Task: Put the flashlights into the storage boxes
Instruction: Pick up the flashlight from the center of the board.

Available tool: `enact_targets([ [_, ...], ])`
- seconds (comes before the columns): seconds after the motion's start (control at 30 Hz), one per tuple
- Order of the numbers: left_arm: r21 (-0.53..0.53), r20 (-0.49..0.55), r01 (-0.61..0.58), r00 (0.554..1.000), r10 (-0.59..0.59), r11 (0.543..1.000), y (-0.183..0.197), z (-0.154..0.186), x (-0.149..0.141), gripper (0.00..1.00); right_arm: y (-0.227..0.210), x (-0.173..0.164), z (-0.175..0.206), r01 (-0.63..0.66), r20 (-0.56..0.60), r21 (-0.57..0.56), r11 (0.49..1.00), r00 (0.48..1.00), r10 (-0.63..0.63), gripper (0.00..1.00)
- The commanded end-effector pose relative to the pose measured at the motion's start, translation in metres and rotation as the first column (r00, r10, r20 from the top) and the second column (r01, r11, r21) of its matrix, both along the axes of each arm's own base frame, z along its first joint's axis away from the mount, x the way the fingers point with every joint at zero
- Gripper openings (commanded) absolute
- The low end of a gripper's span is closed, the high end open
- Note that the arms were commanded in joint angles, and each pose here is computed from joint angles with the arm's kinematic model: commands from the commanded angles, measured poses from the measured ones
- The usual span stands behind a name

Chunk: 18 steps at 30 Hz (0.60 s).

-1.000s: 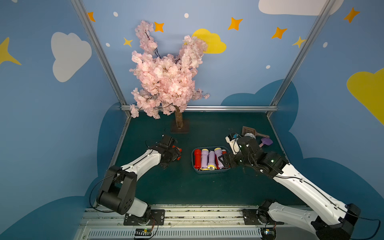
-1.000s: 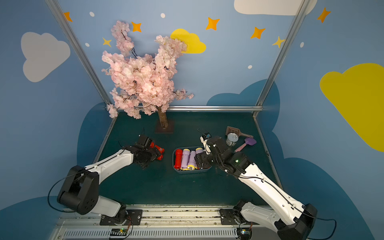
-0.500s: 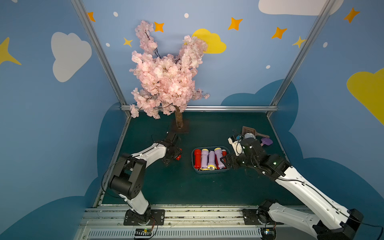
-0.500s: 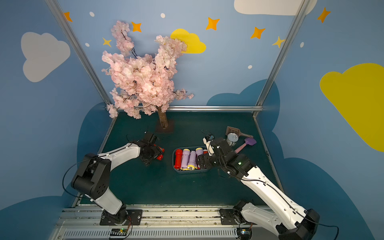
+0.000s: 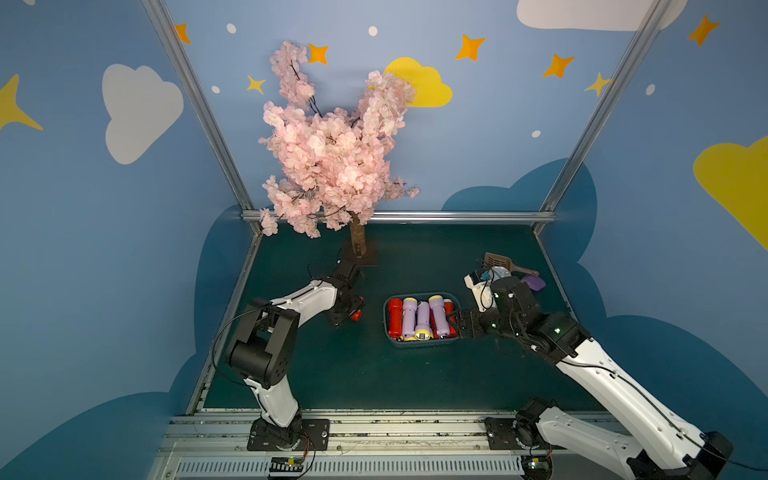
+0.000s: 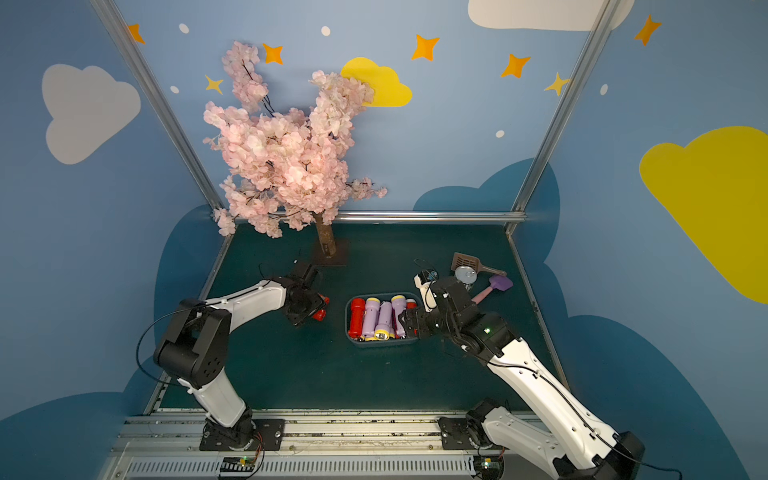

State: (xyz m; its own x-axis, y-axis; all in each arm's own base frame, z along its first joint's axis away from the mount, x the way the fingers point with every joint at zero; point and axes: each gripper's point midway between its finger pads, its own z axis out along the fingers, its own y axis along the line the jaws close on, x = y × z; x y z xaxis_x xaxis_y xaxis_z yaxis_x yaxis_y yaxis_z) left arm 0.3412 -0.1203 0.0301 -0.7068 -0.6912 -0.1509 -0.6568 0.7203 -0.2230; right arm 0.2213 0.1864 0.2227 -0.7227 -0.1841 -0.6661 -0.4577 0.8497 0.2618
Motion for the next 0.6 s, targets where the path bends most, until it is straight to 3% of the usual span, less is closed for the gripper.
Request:
enact_targets([
  [0.0, 0.02, -0.035, -0.011, 0.999, 0.012, 1.0, 0.003, -0.004, -0.005, 0.66, 0.002, -0.001, 0.001, -0.007, -0.001, 0.023, 1.0, 1.0, 0.007, 0.89],
  [0.23, 0.015, -0.058, -0.003, 0.998, 0.004, 1.0, 0.001, -0.006, -0.007, 0.46, 0.0, -0.001, 0.004, -0.004, 0.007, 0.032, 0.999, 1.0, 0.003, 0.89],
  [0.57, 0.009, -0.075, 0.01, 0.997, -0.009, 1.0, 0.003, -0.007, -0.03, 0.38, 0.003, -0.002, 0.003, -0.014, -0.011, 0.044, 0.999, 1.0, 0.015, 0.89],
])
